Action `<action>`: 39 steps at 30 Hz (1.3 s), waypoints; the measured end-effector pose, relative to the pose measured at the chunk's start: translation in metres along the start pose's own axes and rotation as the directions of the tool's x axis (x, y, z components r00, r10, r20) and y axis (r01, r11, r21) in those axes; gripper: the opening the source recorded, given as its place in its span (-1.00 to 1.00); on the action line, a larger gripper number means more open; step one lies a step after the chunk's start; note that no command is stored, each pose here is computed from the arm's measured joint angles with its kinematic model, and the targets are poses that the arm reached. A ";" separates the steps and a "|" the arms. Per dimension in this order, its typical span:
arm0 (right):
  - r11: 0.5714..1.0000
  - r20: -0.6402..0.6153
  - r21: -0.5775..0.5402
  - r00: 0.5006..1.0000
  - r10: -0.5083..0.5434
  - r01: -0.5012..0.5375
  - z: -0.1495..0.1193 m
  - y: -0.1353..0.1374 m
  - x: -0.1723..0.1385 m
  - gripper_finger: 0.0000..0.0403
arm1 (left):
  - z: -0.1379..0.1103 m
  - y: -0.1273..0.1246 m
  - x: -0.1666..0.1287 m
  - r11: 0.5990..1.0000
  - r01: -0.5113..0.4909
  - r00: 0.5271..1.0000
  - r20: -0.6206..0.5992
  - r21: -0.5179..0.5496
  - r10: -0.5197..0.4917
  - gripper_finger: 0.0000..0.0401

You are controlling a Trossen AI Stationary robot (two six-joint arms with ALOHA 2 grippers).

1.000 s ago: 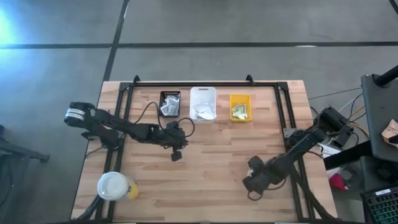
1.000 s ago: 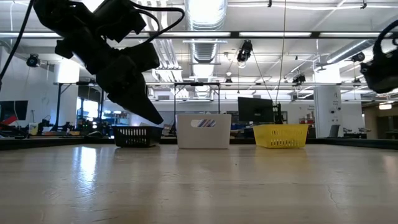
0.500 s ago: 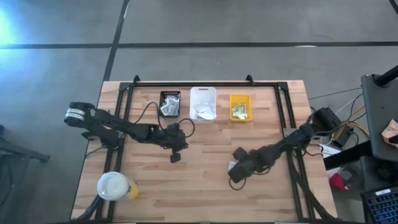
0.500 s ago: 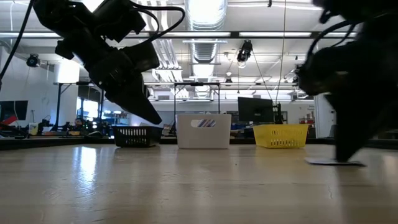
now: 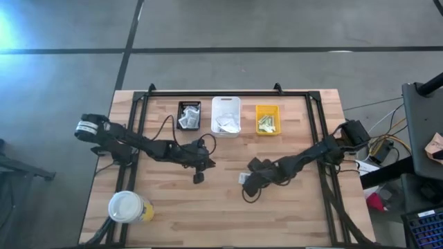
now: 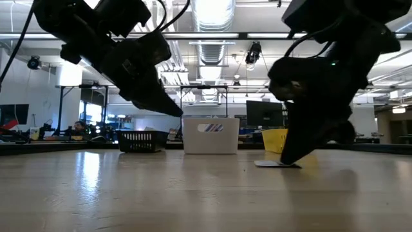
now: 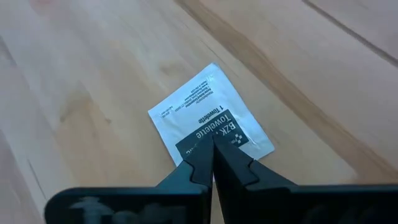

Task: Pick & Place First Aid Supplies
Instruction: Put the towelette pack into the black basket

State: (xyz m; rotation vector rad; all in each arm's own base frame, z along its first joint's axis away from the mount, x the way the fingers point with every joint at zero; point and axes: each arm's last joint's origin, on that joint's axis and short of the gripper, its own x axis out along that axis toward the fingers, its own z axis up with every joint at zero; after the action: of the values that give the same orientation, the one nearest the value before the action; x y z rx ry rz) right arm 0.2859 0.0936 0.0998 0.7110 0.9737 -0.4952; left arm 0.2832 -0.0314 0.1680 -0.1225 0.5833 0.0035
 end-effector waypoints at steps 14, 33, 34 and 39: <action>0.998 0.071 -0.043 0.996 0.052 -0.049 0.017 0.000 0.006 -0.96 | -0.004 -0.008 0.044 0.999 0.030 0.996 0.082 0.037 -0.033 -0.74; 0.986 0.097 -0.130 0.989 0.115 -0.102 0.026 0.016 0.002 -0.96 | 0.007 -0.018 0.094 0.981 0.059 0.996 0.061 0.186 -0.072 -0.84; 0.986 0.098 -0.134 0.988 0.117 -0.103 0.027 0.017 0.002 -0.96 | 0.006 -0.018 0.095 0.980 0.064 0.996 0.054 0.191 -0.076 -0.89; 0.984 0.103 -0.141 0.987 0.125 -0.110 0.028 0.019 0.002 -0.96 | -0.002 -0.017 0.101 0.980 0.070 0.997 0.025 0.189 -0.076 -0.97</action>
State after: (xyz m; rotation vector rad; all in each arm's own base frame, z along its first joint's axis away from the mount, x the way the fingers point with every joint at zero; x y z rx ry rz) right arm 0.3151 0.0860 0.1148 0.6086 0.8463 -0.3580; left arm 0.3668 -0.0520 0.1128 0.0396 0.5439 -0.1202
